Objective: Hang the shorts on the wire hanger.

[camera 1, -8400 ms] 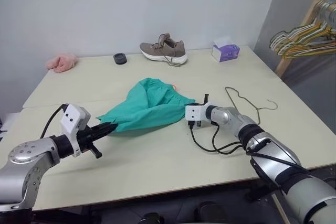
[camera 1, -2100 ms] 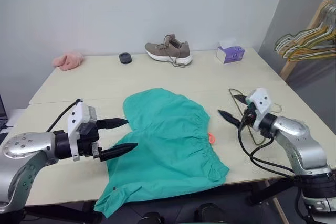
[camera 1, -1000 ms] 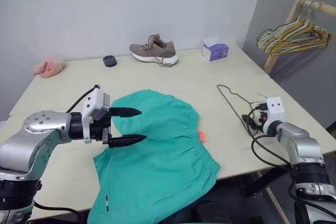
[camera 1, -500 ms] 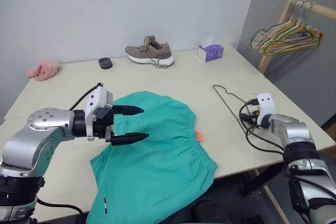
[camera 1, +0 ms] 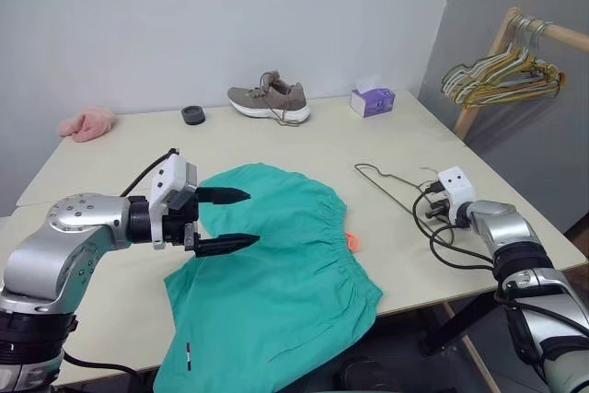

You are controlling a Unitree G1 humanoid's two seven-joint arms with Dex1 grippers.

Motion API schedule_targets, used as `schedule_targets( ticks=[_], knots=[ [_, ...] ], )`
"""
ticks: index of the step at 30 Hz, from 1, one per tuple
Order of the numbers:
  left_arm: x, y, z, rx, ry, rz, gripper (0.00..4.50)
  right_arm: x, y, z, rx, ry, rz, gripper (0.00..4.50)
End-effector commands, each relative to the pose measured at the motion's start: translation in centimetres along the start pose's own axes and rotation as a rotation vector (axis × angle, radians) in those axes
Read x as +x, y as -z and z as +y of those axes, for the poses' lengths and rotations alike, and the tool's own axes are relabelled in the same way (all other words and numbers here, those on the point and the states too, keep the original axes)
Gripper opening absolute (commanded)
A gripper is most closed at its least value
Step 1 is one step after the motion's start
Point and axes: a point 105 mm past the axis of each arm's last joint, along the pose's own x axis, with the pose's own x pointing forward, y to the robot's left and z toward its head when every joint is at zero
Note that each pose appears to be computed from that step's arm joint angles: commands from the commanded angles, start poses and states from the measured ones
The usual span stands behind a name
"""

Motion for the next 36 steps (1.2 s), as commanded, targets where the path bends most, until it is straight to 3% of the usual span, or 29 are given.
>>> schedule_targets(
  ticks=[1,7,16,21,26,32,36],
  knots=[
    [-1.3,-0.8,2.7,0.006,-0.16,-0.025,4.5,-0.5,-3.2,0.2,-0.131,0.006,-0.13,0.01],
    [-2.7,-0.6,5.5,-0.004,-0.316,-0.041,4.5,-2.6,-7.8,0.6,-0.332,0.019,-0.319,0.01],
    [-4.5,-0.7,7.4,-0.121,-0.371,-0.096,4.5,-7.2,-13.5,5.6,-0.775,-0.05,-0.648,0.01],
    [-4.2,-0.1,5.9,-0.147,-0.248,-0.037,4.5,-10.3,-14.9,11.0,-1.034,-0.2,-0.862,0.01],
    [-3.4,1.3,4.3,-0.16,-0.146,0.047,4.5,-12.5,-16.1,14.4,-1.16,-0.263,-1.005,0.01],
    [-2.3,2.9,1.4,-0.147,0.015,0.14,4.5,-13.7,-17.0,16.0,-1.199,-0.293,-1.088,0.01],
    [-2.1,3.6,1.0,-0.142,0.036,0.17,4.5,-14.3,-17.5,16.3,-1.19,-0.298,-1.12,0.01]
  ],
)
